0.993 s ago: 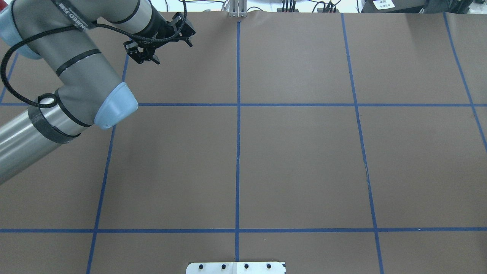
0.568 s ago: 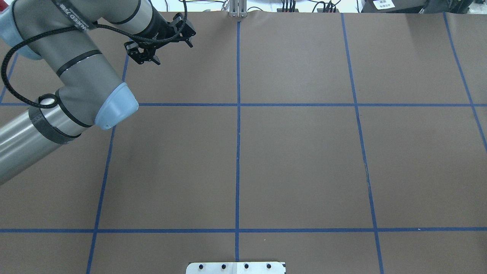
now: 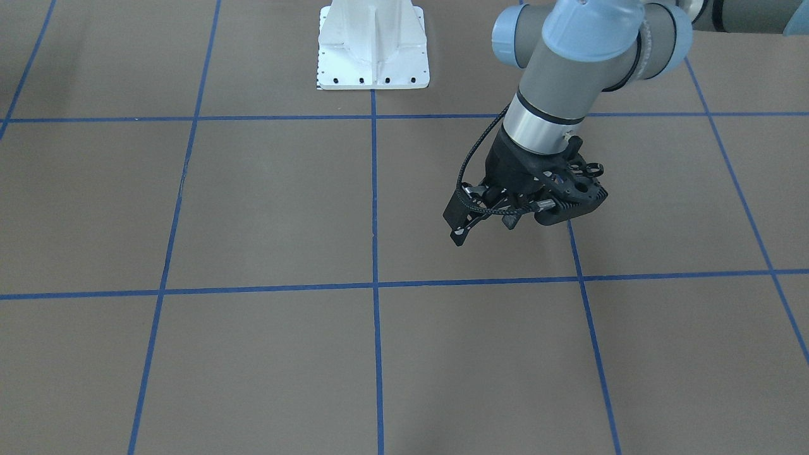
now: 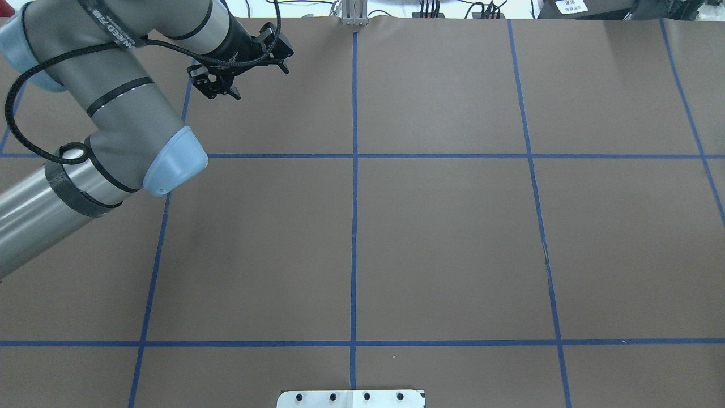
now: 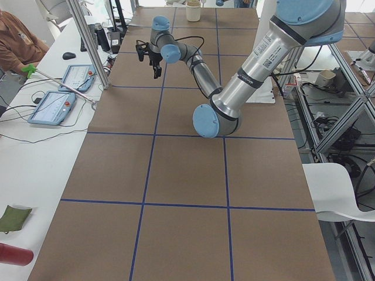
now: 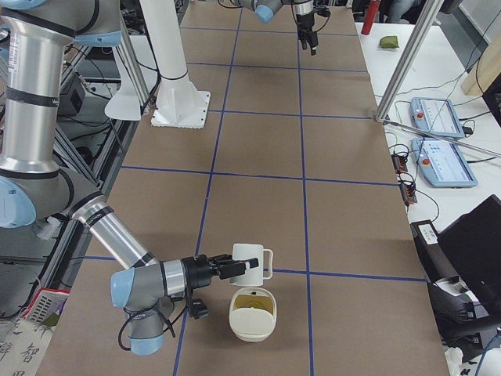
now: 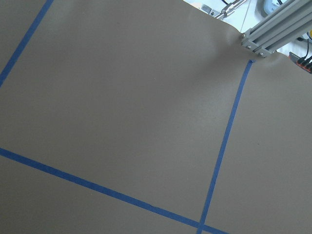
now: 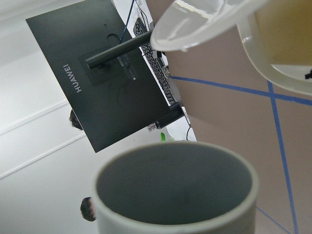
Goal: Left arm hands cup to right arm to dump lemon
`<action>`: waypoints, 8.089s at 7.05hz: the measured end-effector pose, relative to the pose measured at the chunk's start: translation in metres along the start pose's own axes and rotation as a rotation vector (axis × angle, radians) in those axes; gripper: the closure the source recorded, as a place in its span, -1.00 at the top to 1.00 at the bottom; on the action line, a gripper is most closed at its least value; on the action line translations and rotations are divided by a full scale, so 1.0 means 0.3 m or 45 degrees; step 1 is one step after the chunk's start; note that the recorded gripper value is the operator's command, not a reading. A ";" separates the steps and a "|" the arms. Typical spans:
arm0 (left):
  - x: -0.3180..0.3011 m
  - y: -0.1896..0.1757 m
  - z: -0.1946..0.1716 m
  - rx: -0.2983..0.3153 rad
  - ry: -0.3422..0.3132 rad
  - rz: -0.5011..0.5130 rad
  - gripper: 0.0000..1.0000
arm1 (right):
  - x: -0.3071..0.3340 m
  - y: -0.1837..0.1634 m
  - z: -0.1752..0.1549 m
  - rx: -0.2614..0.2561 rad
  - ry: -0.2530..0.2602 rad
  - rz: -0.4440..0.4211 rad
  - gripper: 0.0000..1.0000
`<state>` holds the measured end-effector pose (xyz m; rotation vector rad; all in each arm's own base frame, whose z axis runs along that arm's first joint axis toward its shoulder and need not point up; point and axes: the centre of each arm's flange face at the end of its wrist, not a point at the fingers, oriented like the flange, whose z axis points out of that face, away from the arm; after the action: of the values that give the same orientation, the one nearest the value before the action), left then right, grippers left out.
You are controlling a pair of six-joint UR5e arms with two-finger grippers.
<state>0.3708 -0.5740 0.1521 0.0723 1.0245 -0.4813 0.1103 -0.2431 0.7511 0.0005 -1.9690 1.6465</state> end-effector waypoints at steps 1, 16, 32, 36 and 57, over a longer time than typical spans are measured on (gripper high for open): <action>0.000 0.001 0.001 -0.001 0.000 -0.002 1.00 | 0.006 0.005 -0.012 -0.012 -0.007 -0.124 -0.87; -0.077 0.043 0.063 -0.029 0.019 0.019 1.00 | -0.481 0.466 0.513 0.069 0.422 -1.951 -0.89; 0.109 0.130 -0.038 -0.228 0.135 -0.038 1.00 | 0.672 1.970 1.443 0.020 0.509 -2.890 -0.83; 0.360 0.176 -0.088 -0.314 0.185 -0.084 1.00 | 0.686 2.088 1.467 -0.008 0.527 -2.935 -0.83; 0.504 0.304 0.147 -0.413 0.231 -0.034 -1.00 | 0.682 2.101 1.467 -0.001 0.523 -2.926 0.47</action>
<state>0.5085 -0.5580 0.0343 -0.1904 1.2716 -0.3317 -0.4650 -0.4168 0.2298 1.2208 -0.5237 -0.0326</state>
